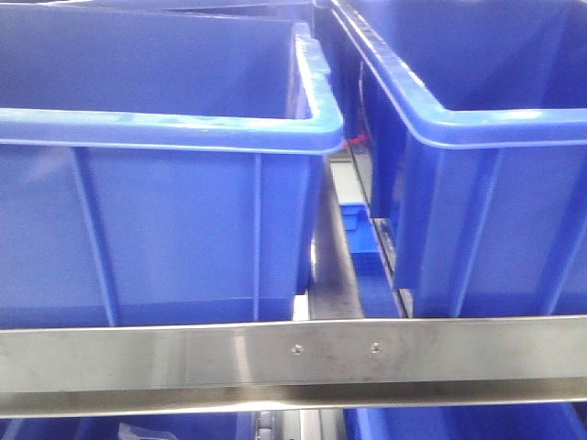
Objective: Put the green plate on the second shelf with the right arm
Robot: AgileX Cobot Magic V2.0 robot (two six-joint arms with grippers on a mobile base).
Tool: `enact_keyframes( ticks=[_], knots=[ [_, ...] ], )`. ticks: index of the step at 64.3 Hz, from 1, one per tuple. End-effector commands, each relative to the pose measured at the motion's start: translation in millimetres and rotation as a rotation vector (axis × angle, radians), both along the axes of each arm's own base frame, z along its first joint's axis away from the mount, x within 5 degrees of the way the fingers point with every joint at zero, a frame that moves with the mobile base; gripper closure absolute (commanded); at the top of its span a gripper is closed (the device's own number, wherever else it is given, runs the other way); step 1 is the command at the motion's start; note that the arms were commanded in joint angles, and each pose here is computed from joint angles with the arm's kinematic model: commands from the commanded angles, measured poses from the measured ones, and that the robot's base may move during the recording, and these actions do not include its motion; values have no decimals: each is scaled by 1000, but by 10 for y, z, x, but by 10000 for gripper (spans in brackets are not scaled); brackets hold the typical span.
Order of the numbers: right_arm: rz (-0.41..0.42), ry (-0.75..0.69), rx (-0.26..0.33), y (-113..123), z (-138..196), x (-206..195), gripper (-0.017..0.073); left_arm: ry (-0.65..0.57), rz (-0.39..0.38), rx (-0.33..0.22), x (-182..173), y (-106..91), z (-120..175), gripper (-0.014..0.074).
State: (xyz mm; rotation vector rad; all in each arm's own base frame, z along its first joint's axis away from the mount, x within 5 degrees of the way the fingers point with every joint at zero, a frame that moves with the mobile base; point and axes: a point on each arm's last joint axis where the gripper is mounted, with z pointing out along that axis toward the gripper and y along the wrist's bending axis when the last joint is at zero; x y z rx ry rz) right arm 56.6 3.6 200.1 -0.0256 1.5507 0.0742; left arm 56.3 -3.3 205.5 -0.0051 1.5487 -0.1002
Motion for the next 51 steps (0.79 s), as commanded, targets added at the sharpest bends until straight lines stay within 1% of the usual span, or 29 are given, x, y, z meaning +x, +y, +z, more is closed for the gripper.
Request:
enact_keyframes(
  ticks=[1, 15, 51],
  knots=[
    [5, -97, -1, 1, 121, -29, 537, -58, -4, -11, 1, -3, -54, 463],
    [9, -52, -4, 3, 81, -25, 537, -58, -4, -11, 1, -3, -54, 463],
    [9, -51, -4, 3, 80, -25, 537, -58, -4, -11, 1, -3, -54, 463]
  ],
)
